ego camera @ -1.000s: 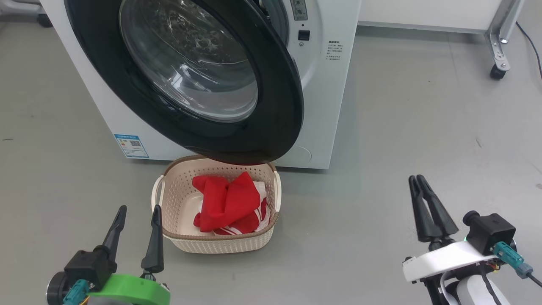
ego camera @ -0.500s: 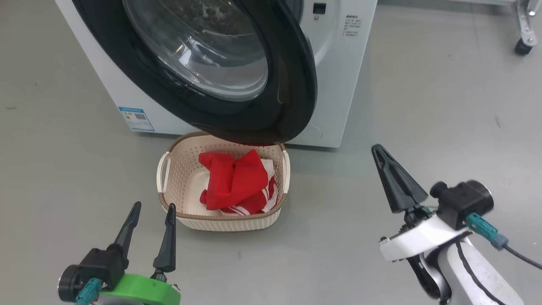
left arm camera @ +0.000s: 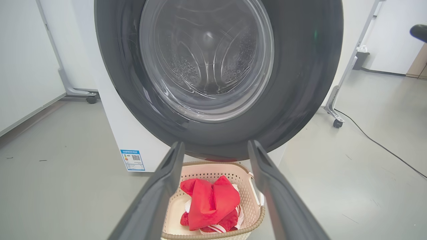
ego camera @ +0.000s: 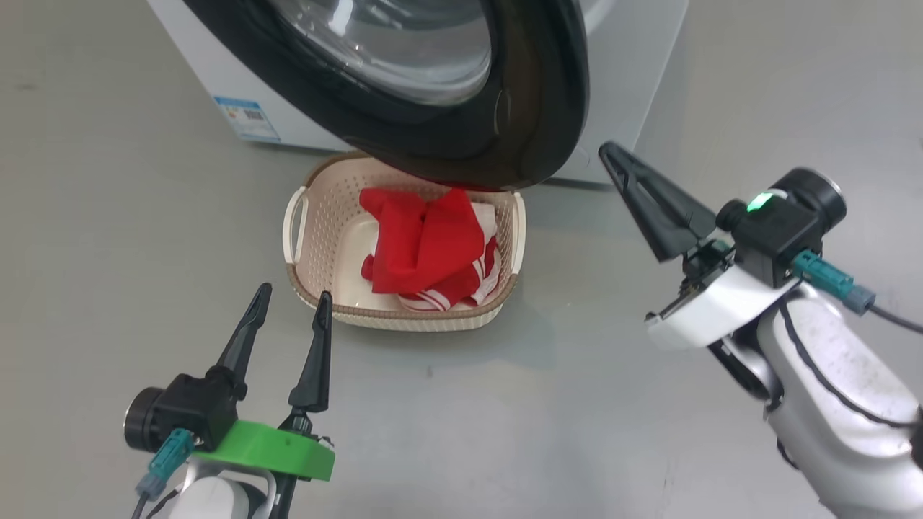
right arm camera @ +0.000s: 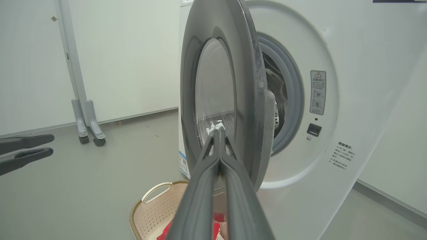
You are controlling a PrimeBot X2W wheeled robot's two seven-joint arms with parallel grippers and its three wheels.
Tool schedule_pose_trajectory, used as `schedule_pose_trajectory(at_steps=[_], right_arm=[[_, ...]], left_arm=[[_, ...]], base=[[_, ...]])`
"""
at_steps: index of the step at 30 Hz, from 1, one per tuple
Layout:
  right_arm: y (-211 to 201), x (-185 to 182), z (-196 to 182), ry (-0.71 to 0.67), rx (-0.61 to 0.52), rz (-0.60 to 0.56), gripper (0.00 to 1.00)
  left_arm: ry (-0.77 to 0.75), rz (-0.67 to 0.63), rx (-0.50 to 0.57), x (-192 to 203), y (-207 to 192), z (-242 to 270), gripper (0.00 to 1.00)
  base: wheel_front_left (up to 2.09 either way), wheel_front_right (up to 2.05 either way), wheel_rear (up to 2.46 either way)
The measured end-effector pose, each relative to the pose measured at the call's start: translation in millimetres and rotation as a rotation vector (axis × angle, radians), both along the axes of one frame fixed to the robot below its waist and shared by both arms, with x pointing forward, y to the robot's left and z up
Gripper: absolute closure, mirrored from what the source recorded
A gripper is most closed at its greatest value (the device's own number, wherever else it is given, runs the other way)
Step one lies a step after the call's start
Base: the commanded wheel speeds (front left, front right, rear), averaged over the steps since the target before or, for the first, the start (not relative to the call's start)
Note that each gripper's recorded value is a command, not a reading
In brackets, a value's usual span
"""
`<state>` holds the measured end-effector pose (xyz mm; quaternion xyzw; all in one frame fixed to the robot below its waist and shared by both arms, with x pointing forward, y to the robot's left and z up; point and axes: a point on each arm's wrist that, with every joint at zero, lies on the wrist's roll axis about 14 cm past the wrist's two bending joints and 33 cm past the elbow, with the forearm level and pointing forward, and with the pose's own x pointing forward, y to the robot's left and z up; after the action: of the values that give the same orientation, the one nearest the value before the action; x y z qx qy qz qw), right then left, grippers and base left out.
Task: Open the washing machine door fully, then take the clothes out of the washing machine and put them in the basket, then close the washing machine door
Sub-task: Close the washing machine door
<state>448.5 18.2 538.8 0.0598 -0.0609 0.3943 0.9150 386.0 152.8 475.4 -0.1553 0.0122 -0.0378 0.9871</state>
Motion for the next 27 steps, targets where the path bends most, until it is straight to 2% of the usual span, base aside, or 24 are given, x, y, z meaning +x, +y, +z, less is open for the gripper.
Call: schedule_pose_trajectory(at_steps=[10,15,27], right_arm=[[14,49,-23,0.004,-0.066,0.052,1.0],[17,72,-32,0.016,-0.056,0.054,1.0],[20,104,-60,0.052,-0.083,0.064,1.0]], left_arm=[[0.047,0.03,0.004,18,8,-19,0.0],[0.073,0.044,0.013,25,14,-30,0.0],[0.113,0.05,0.023,35,17,-48,0.0]], base=[[0.0,0.0,0.0],[0.0,0.0,0.0],[0.0,0.0,0.0]])
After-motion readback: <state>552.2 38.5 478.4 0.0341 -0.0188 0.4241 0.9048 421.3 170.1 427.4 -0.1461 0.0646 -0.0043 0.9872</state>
